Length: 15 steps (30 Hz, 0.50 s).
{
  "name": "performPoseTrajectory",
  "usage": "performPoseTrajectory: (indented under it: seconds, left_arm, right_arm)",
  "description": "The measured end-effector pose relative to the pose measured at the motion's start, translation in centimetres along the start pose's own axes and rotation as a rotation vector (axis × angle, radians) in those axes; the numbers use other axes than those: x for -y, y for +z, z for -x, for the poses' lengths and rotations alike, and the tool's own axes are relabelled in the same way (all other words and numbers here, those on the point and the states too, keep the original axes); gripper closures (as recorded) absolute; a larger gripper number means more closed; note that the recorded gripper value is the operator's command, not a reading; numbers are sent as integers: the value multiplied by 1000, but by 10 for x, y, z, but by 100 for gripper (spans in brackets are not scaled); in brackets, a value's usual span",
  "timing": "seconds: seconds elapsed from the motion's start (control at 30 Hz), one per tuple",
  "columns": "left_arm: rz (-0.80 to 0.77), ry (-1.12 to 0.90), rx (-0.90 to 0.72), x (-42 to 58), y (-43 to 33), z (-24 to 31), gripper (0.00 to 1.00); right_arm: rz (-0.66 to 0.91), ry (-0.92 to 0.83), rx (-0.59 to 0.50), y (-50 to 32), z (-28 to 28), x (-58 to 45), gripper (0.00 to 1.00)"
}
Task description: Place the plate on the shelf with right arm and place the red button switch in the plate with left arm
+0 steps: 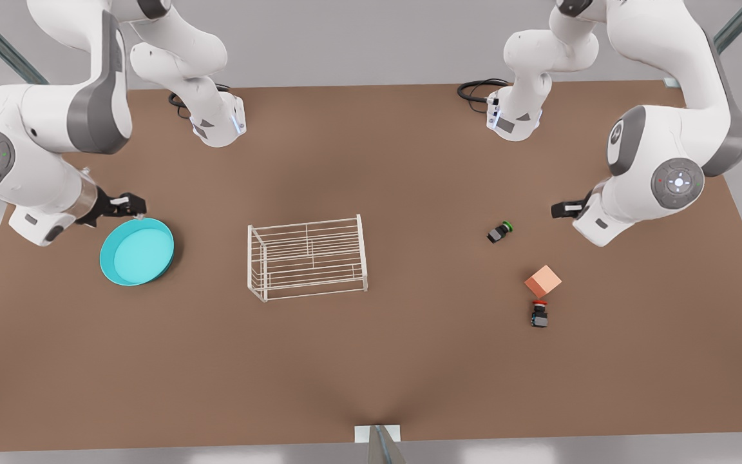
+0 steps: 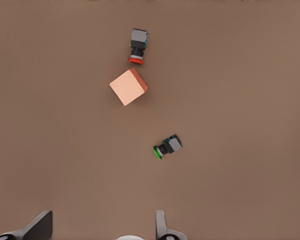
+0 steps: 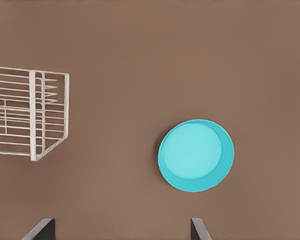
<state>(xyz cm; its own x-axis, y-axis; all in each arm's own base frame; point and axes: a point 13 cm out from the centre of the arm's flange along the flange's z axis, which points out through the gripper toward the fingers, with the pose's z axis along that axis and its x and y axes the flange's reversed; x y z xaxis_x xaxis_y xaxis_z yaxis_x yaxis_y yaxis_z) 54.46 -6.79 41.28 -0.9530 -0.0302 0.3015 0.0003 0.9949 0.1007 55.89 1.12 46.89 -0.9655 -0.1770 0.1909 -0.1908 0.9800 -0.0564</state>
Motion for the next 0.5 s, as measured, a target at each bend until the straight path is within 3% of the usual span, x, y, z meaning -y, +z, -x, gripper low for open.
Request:
performPoseTrajectory:
  seconds: [0.1, 0.27, 0.37, 0.5]
  left_arm:
    - [-14, 15, 26, 5, 1, 9, 0]
    - [-26, 24, 48, 3, 3, 20, 0]
    - [-31, 30, 56, 3, 2, 22, 0]
    - [-27, 38, 11, 2, 9, 14, 0]
  right_arm:
    - [28, 25, -6, 18, 10, 24, 0]
    - [190, 234, -139, 150, 1, 181, 0]
    - [238, 224, -161, 220, -1, 207, 0]
    - [245, 146, -105, 277, -2, 211, 0]
